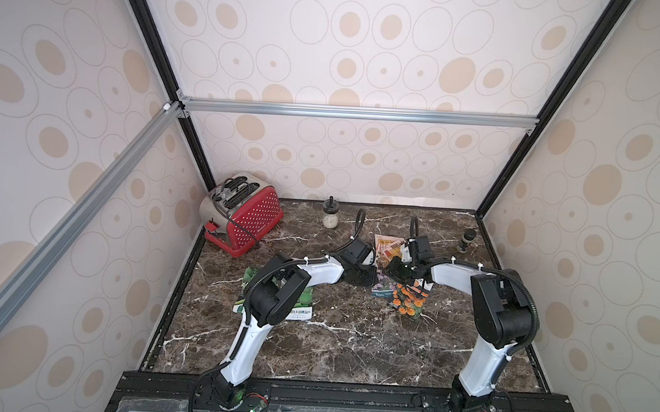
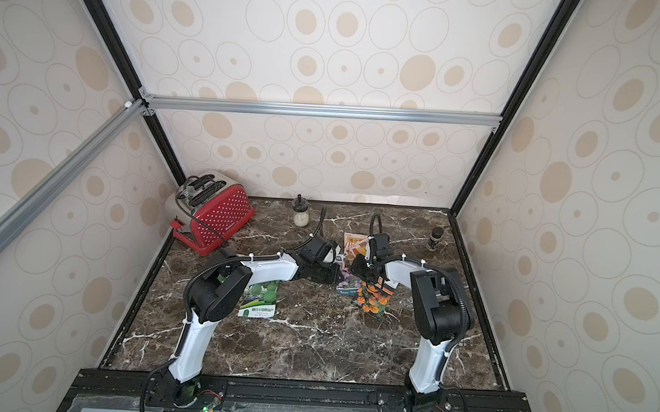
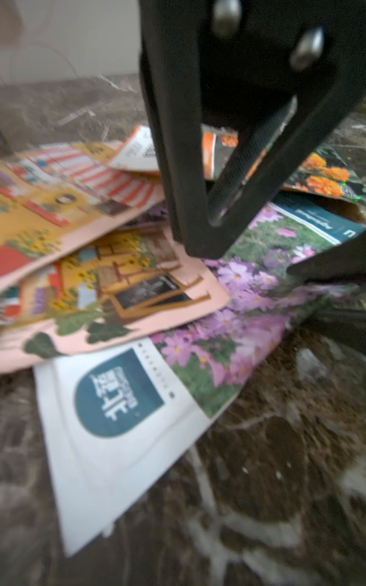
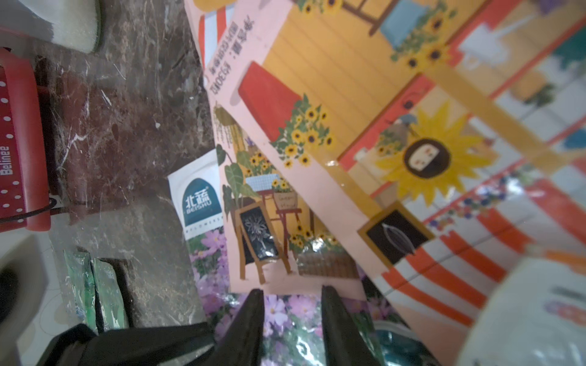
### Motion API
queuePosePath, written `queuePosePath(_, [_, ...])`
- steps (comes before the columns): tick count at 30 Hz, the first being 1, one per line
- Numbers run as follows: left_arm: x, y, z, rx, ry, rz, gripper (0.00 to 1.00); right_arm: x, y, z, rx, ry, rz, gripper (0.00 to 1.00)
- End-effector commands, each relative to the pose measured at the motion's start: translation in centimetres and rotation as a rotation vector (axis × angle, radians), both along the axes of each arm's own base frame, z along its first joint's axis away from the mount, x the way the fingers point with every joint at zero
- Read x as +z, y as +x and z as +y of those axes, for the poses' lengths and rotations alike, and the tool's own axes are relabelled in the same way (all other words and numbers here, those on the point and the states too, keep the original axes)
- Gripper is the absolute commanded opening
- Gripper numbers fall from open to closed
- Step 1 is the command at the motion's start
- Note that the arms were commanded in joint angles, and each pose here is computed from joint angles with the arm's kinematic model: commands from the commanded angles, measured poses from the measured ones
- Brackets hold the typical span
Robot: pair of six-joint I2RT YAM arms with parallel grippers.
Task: Arrange the seed packets in a row
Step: Pick up the seed packet from the center of the board.
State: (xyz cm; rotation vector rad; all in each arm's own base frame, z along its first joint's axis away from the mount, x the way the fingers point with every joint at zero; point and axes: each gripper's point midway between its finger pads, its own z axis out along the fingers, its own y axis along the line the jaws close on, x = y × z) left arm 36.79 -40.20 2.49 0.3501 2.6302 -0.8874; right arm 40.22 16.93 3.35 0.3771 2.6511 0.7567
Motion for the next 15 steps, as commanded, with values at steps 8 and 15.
queuePosePath(8, [0.4, -0.4, 2.9, 0.019, 0.119, 0.014, 0.00, 2.7, -0.2, 0.0, 0.014, 0.016, -0.065, 0.38])
queuePosePath(15, [4.8, -1.3, 7.2, 0.024, 0.191, -0.005, 0.00, 6.9, 0.5, -0.4, 0.034, -0.019, -0.165, 0.42])
